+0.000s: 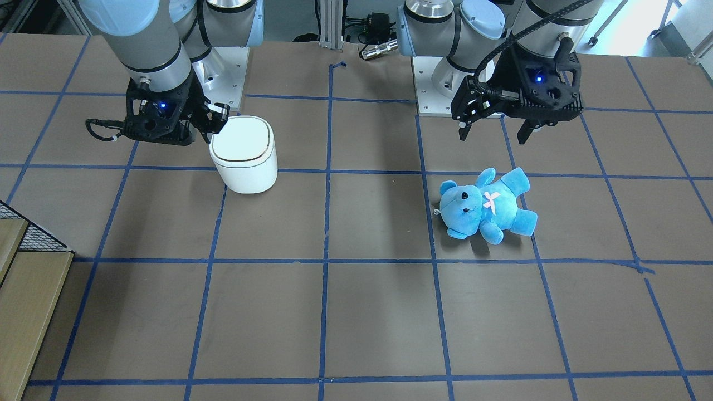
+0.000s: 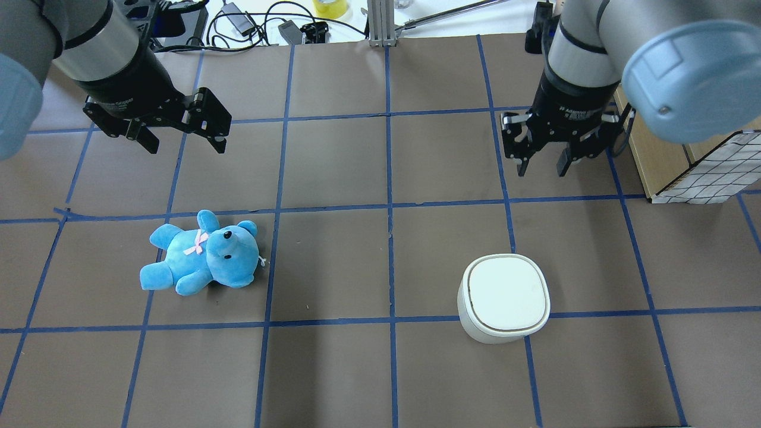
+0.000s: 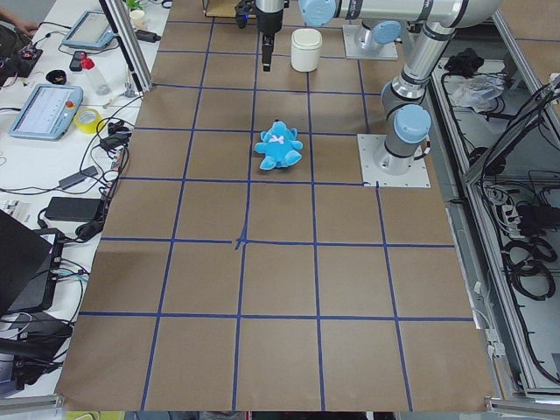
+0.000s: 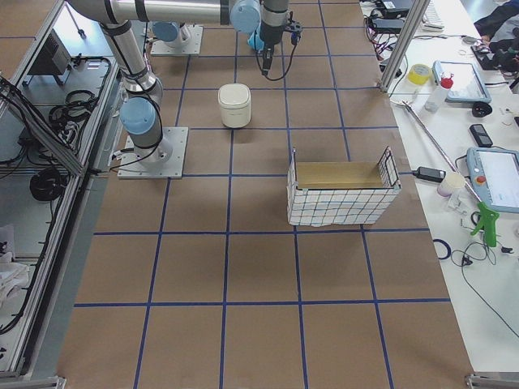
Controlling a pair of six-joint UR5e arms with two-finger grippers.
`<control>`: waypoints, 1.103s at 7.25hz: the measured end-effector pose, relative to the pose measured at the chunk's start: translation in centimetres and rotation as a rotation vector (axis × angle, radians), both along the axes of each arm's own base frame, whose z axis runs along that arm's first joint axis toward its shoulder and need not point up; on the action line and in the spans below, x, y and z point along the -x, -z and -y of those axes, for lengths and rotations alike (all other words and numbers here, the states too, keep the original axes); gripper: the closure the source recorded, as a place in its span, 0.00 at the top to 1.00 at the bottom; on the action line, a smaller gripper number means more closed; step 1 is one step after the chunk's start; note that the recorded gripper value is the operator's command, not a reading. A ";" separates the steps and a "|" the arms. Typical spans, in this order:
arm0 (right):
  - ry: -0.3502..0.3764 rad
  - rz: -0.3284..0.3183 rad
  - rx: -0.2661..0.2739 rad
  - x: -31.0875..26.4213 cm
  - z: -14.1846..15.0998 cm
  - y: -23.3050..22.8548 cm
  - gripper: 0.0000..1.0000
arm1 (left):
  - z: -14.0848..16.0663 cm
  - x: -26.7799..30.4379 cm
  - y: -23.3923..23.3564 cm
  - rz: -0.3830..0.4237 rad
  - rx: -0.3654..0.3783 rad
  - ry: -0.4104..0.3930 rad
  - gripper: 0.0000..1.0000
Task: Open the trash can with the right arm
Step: 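Lower the right gripper down onto the white trash can lid, then push the right gripper against the lid's near edge to tip it open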
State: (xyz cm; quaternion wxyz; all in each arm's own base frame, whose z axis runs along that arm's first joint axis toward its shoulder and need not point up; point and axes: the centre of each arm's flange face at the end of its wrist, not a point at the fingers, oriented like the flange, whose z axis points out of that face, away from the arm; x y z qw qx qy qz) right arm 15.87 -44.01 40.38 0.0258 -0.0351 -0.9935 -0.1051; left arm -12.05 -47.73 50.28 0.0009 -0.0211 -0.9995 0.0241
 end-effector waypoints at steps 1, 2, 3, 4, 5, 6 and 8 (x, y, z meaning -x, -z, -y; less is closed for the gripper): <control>-0.002 -0.004 -0.052 0.1 -1.6 2.6 0.00 | 0.0 0.0 0.0 0.000 0.000 0.000 1.00; -0.003 -0.006 -0.094 0.1 -2.8 5.1 0.00 | 0.0 0.0 0.0 0.000 0.000 0.000 1.00; -0.004 -0.004 -0.113 0.1 -3.8 7.2 0.00 | 0.0 0.0 0.0 0.000 0.000 0.000 1.00; -0.007 -0.001 -0.116 -0.1 -4.4 8.6 0.00 | 0.0 0.0 0.0 0.000 0.000 0.000 1.00; -0.015 0.001 -0.113 -0.4 -4.8 9.5 0.00 | 0.0 0.0 0.0 0.000 0.000 0.000 1.00; -0.022 0.001 -0.111 -0.7 -5.1 10.3 0.00 | 0.0 0.0 0.0 0.000 0.000 0.000 1.00; -0.024 0.001 -0.109 -0.9 -5.2 10.9 0.70 | 0.0 0.0 0.0 0.000 0.000 0.000 1.00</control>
